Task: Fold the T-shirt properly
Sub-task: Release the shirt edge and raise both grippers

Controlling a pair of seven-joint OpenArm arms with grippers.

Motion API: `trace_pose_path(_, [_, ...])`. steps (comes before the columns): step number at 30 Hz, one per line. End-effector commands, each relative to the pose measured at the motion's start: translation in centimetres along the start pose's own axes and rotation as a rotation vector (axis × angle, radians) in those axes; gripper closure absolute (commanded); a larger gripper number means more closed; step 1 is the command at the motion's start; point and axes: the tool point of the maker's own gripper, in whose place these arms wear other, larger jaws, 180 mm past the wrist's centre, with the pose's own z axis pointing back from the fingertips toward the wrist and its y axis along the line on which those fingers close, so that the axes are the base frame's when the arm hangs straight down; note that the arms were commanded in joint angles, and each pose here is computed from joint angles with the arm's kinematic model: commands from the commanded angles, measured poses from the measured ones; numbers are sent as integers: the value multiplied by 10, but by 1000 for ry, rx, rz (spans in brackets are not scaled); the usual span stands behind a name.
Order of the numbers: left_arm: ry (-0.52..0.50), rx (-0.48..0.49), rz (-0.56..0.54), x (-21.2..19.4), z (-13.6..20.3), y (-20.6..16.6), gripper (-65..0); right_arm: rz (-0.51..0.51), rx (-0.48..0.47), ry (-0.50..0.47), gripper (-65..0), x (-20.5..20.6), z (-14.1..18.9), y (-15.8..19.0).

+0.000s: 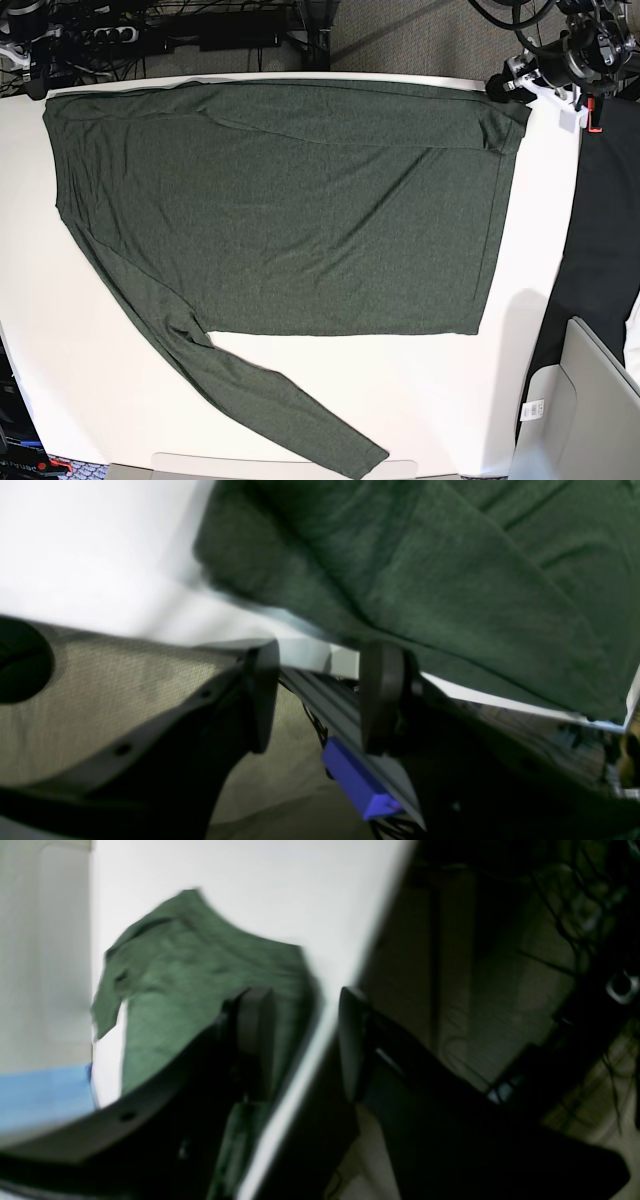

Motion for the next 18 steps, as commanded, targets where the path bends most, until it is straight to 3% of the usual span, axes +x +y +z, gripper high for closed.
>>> trace_pose_path(1, [-23, 8, -9, 7, 10, 2, -268, 23, 26, -18, -227, 11, 5, 9])
trace_pose_path(10, [-102, 74, 47, 17, 36, 28, -267, 97, 73, -22, -227, 15, 14, 35])
trace_pose_path(18, [-258, 62, -142, 60, 64, -20, -267, 249, 170, -78, -227, 34, 24, 89])
